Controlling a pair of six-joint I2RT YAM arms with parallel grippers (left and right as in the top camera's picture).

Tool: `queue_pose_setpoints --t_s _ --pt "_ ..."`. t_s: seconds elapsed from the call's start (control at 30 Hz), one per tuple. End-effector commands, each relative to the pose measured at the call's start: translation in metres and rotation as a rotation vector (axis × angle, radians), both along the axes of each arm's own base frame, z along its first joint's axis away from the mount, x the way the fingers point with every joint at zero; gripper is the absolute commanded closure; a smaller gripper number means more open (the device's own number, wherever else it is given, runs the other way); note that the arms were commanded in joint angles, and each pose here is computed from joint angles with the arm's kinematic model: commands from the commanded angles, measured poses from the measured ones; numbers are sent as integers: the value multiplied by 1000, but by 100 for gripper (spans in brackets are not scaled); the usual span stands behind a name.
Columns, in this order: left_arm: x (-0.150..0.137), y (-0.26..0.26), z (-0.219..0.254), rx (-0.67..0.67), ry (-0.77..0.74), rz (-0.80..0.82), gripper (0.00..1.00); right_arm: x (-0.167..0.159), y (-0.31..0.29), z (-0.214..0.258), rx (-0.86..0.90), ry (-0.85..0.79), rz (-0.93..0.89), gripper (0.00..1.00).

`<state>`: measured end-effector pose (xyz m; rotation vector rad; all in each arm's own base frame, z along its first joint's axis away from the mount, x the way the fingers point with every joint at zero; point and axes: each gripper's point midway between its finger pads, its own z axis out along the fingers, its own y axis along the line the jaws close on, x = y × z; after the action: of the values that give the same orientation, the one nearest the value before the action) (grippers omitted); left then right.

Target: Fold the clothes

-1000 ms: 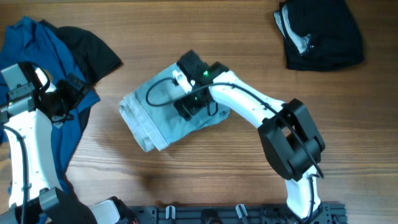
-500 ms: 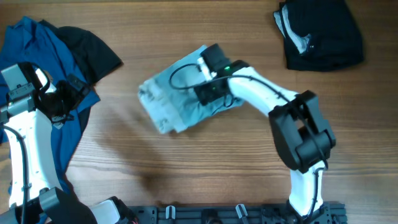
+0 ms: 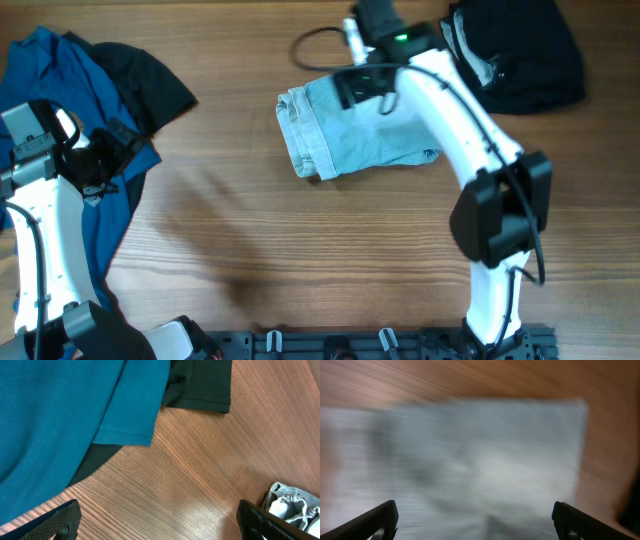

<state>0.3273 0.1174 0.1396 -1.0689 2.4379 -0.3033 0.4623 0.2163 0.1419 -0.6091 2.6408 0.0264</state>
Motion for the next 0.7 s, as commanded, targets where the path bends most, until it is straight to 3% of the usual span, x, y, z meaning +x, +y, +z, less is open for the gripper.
queue_pose_setpoints --t_s 0.0,0.23,0.6,0.67 --pt "0 8 -1 29 12 24 0 -27 56 -5 -26 -11 91 0" --pt "-4 17 -3 74 39 51 0 -31 70 -89 -251 6 65 0" --pt "-4 17 -3 74 39 51 0 -43 70 -160 -296 126 81 0" --pt "-5 17 -3 74 40 50 0 -44 57 -175 -354 137 40 6"
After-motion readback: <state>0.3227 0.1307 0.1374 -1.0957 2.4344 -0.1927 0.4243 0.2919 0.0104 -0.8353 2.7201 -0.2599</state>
